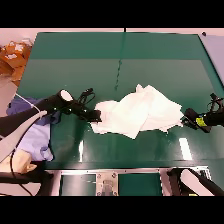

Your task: Fold the shirts.

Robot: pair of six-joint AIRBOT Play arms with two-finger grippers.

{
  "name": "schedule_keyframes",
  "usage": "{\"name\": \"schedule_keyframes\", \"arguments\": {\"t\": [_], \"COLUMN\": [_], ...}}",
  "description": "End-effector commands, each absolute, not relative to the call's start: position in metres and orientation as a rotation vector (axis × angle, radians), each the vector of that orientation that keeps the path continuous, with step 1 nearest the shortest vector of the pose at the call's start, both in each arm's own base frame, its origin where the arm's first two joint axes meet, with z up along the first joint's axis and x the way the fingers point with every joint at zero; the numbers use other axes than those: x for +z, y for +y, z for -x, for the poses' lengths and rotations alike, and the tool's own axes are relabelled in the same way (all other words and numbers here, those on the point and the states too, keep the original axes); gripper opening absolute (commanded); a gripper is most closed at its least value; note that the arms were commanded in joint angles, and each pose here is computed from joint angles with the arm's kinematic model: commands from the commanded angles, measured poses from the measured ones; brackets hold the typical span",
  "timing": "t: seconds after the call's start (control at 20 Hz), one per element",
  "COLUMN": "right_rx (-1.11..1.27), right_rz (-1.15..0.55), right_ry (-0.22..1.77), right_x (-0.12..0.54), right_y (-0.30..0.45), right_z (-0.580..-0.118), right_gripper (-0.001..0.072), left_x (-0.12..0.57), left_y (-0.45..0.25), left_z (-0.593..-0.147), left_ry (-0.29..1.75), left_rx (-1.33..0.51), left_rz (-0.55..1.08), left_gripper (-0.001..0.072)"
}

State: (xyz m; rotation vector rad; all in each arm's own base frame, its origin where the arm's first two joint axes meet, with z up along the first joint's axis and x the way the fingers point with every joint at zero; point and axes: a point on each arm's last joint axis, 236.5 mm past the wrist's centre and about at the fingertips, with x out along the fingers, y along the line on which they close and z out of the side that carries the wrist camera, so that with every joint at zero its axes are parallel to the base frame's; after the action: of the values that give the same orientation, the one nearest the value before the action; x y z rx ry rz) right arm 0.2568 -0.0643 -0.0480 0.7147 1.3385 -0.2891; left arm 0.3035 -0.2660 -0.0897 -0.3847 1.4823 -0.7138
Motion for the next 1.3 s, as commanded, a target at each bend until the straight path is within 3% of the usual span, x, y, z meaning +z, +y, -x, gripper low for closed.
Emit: {"name": "schedule_keyframes", "arguments": {"t": [0.0, 0.25, 0.45, 0.6, 0.8, 1.0, 1.25], "right_rx": [-0.216, 0.006, 0.181, 0.304, 0.28, 0.209, 0.129], "right_rz": [-0.749, -0.833, -0.799, -0.689, -0.495, -0.363, -0.367], "right_ry": [1.306, 1.213, 0.955, 0.589, 0.097, -0.115, -0.054], "right_x": [-0.041, 0.008, 0.132, 0.28, 0.455, 0.525, 0.502], "right_y": [-0.05, -0.014, 0.002, 0.023, 0.039, 0.048, 0.024], "right_z": [-0.268, -0.299, -0.335, -0.338, -0.279, -0.221, -0.241], "right_gripper": [0.0014, 0.0014, 0.0014, 0.0014, 0.0014, 0.0014, 0.0014], "left_x": [-0.067, 0.038, 0.207, 0.359, 0.508, 0.555, 0.501], "left_y": [-0.262, -0.231, -0.196, -0.176, -0.158, -0.145, -0.131], "left_z": [-0.33, -0.382, -0.39, -0.349, -0.247, -0.189, -0.233], "left_ry": [1.423, 1.151, 0.693, 0.291, -0.093, -0.205, 0.015], "left_rx": [-0.75, -0.723, -0.679, -0.654, -0.673, -0.657, -0.562], "left_rz": [0.368, 0.28, 0.188, 0.113, 0.047, -0.025, -0.119], "left_gripper": [0.0023, 0.0021, 0.0021, 0.0021, 0.0022, 0.0023, 0.0024]}}
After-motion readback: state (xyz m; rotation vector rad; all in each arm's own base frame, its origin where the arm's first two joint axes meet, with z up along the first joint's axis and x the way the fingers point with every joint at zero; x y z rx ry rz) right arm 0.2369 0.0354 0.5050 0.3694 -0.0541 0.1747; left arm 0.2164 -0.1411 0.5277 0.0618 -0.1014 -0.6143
